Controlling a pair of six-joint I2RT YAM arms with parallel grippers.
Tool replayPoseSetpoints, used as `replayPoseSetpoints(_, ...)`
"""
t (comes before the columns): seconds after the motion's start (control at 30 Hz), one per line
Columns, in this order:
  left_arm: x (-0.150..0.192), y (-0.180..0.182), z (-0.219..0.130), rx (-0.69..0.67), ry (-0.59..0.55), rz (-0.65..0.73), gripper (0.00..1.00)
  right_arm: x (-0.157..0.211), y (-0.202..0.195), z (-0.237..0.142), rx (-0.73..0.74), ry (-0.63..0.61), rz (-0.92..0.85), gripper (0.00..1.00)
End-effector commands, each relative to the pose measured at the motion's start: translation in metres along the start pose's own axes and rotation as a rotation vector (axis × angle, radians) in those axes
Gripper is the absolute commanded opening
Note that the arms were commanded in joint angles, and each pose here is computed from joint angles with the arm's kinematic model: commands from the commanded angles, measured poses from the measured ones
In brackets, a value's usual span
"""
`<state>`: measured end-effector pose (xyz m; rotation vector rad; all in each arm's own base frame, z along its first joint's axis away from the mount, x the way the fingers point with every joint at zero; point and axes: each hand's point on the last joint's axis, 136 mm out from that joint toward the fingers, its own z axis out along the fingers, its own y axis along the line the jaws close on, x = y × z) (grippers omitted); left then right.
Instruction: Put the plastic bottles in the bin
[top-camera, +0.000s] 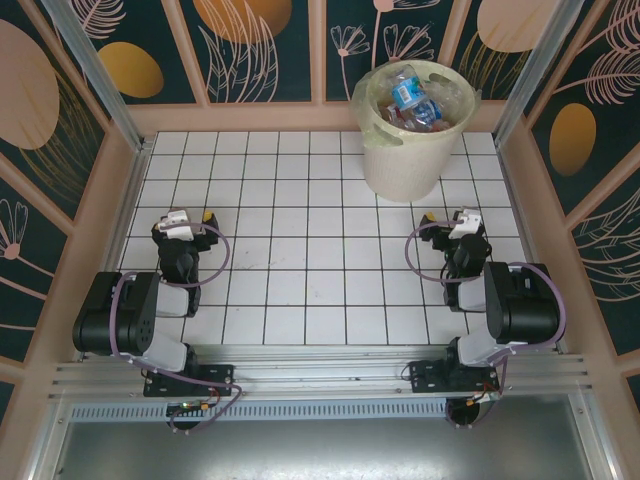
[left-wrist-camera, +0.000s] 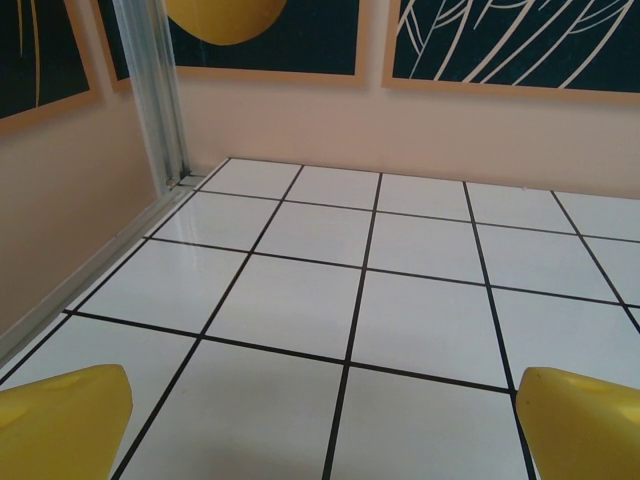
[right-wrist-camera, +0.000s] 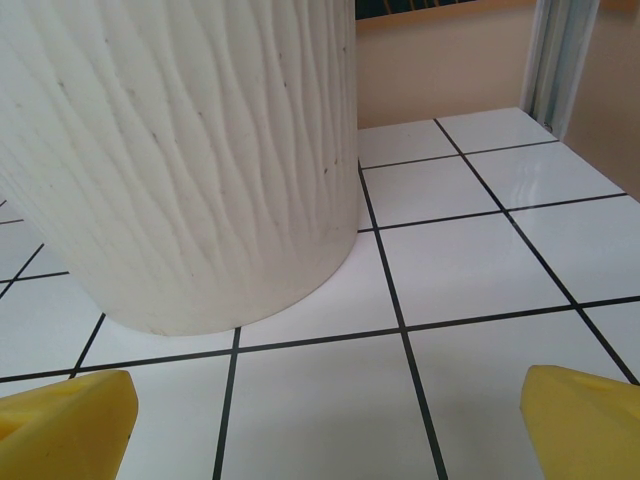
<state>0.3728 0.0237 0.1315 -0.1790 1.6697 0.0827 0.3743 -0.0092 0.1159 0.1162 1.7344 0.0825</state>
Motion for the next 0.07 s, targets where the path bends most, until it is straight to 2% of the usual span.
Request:
replayPoseSetpoints(0.0,-0.0051,-0.0007,0.0026,0.008,-0.016,-0.014,0.99,-0.0058,0.0025,0.0032,-0.015,-0.018,-0.01,0.99)
replayPoseSetpoints(0.03,-0.0052,-0.0006,0.0026,0.008,-0.016,-0.014,0.99,-0.0062,0.0024,0.0032,-0.015,-0.019,-0.01,0.99)
